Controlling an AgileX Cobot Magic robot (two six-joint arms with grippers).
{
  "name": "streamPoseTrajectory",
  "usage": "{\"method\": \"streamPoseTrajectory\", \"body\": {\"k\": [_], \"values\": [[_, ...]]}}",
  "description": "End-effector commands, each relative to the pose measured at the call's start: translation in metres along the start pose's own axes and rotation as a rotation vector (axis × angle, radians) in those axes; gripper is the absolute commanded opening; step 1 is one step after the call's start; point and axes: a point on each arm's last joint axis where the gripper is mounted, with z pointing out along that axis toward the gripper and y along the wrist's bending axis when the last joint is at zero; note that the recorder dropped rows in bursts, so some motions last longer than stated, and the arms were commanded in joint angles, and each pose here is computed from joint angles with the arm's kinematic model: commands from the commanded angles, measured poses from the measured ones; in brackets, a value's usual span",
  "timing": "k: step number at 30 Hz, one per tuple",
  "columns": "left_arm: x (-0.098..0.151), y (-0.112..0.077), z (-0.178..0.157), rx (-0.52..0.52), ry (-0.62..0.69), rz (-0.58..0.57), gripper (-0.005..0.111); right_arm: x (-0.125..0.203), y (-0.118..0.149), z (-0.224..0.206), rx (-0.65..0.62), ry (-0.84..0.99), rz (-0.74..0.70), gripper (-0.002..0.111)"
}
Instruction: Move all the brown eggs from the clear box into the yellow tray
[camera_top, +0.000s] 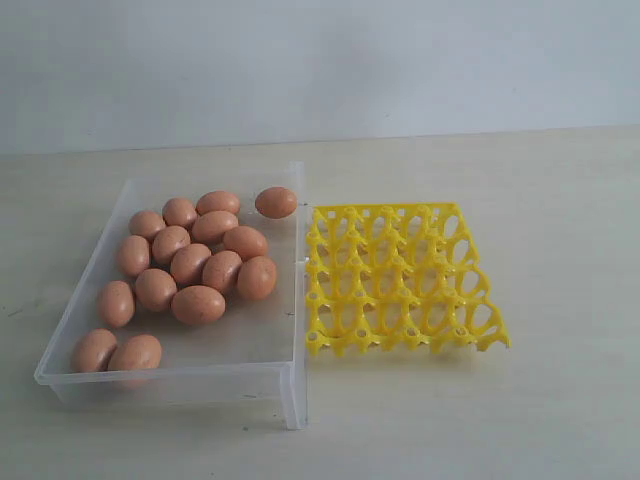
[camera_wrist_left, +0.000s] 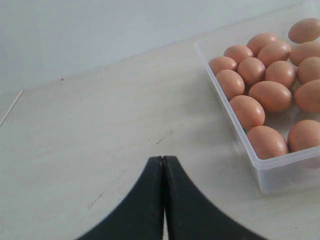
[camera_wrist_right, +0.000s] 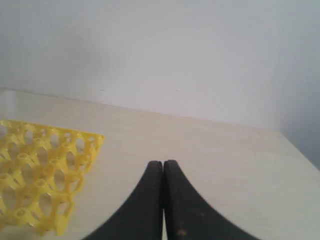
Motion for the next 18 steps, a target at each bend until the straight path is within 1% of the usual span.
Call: {"method": "streamPoseTrajectory", "body": {"k": [1, 3, 6, 8, 12, 13, 15, 18], "values": [[-0.002, 0.000, -0.001, -0.002, -0.018, -0.005, 0.000, -0.006, 0.001, -0.001, -0.013, -0.037, 0.222, 0.000], [-0.002, 0.000, -0.001, -0.002, -0.018, -0.005, 0.000, -0.020, -0.002, -0.001, -0.012, -0.049, 0.240, 0.000], [-0.002, 0.000, -0.001, -0.002, -0.018, -0.005, 0.000, -0.033, -0.004, 0.005, -0.016, -0.014, 0.319, 0.000], [-0.002, 0.000, -0.001, -0.002, -0.018, -0.005, 0.000, -0.044, -0.006, 0.013, -0.016, 0.008, 0.383, 0.000], [-0.002, 0.000, -0.001, -0.002, -0.018, -0.005, 0.000, -0.068, -0.011, 0.032, -0.005, 0.066, 0.559, 0.000], [-0.002, 0.000, -0.001, -0.002, -0.018, -0.005, 0.000, -0.074, -0.012, 0.038, 0.000, 0.083, 0.580, 0.000], [-0.002, 0.000, -0.001, -0.002, -0.018, -0.005, 0.000, -0.083, -0.014, 0.050, 0.009, 0.115, 0.608, 0.000], [-0.002, 0.000, -0.001, -0.002, -0.018, -0.005, 0.000, -0.095, -0.016, 0.071, 0.016, 0.147, 0.576, 0.000]]}}
